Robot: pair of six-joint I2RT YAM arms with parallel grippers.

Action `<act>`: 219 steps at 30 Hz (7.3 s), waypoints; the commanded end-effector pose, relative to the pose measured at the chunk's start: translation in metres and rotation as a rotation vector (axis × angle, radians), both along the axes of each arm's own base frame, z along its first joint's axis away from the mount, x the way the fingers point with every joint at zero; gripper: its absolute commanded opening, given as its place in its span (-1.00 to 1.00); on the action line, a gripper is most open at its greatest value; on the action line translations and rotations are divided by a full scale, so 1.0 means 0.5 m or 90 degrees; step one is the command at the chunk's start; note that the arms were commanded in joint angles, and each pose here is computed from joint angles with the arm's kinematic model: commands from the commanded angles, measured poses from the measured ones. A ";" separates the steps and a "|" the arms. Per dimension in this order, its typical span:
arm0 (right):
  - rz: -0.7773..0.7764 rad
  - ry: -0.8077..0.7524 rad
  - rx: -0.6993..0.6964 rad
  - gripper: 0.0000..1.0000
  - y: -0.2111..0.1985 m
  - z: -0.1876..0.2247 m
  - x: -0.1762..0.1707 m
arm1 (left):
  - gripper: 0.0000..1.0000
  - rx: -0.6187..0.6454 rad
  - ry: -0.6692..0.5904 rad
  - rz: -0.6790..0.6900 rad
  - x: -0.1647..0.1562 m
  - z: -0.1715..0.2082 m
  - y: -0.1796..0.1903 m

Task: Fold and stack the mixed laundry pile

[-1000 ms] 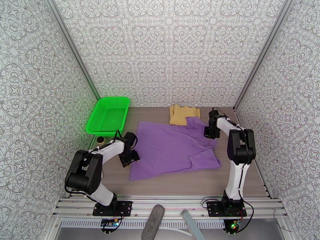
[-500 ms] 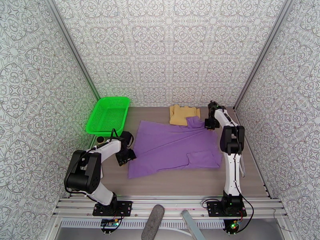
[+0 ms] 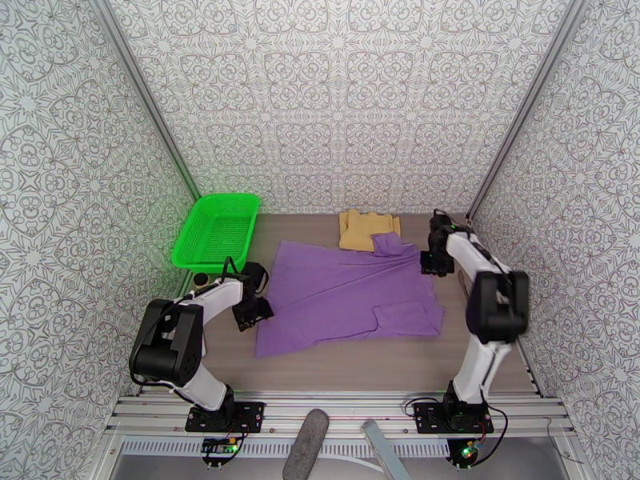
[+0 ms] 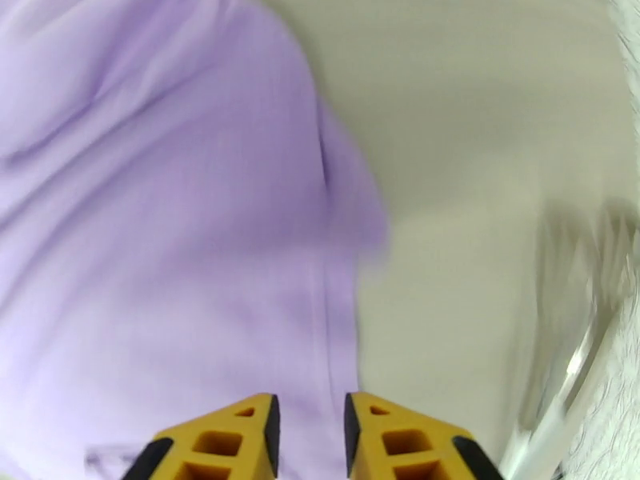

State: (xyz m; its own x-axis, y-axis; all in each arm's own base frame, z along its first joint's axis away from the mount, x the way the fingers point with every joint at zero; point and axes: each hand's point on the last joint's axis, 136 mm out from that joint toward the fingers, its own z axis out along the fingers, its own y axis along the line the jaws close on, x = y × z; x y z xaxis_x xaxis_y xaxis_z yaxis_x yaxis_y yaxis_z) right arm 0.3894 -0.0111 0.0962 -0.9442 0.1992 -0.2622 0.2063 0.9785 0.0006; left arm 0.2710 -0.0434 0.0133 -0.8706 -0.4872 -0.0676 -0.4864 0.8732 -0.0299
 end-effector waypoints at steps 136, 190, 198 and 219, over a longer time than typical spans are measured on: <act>0.120 -0.206 0.249 -1.00 0.189 0.241 -0.403 | -1.00 -0.186 -0.104 0.096 -0.139 0.148 -0.060; 0.040 -0.208 0.016 -1.00 0.086 0.246 -0.234 | -1.00 -0.196 -0.130 0.059 0.021 0.185 -0.061; 0.050 -0.192 -0.001 -1.00 0.084 0.224 -0.141 | -1.00 -0.212 -0.105 0.050 0.060 0.151 -0.077; 0.043 -0.108 -0.021 -1.00 0.066 0.109 -0.089 | 0.41 -0.148 -0.049 0.046 0.092 0.066 -0.063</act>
State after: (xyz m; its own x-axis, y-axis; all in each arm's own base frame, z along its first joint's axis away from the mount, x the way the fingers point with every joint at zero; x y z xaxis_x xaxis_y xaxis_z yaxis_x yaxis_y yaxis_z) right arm 0.3450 0.0269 0.1650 -0.8867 0.1228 -0.4458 0.1271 0.9917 0.0202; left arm 0.3076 -0.0759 0.0442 -0.8212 -0.5701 0.0245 -0.5544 0.7870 -0.2707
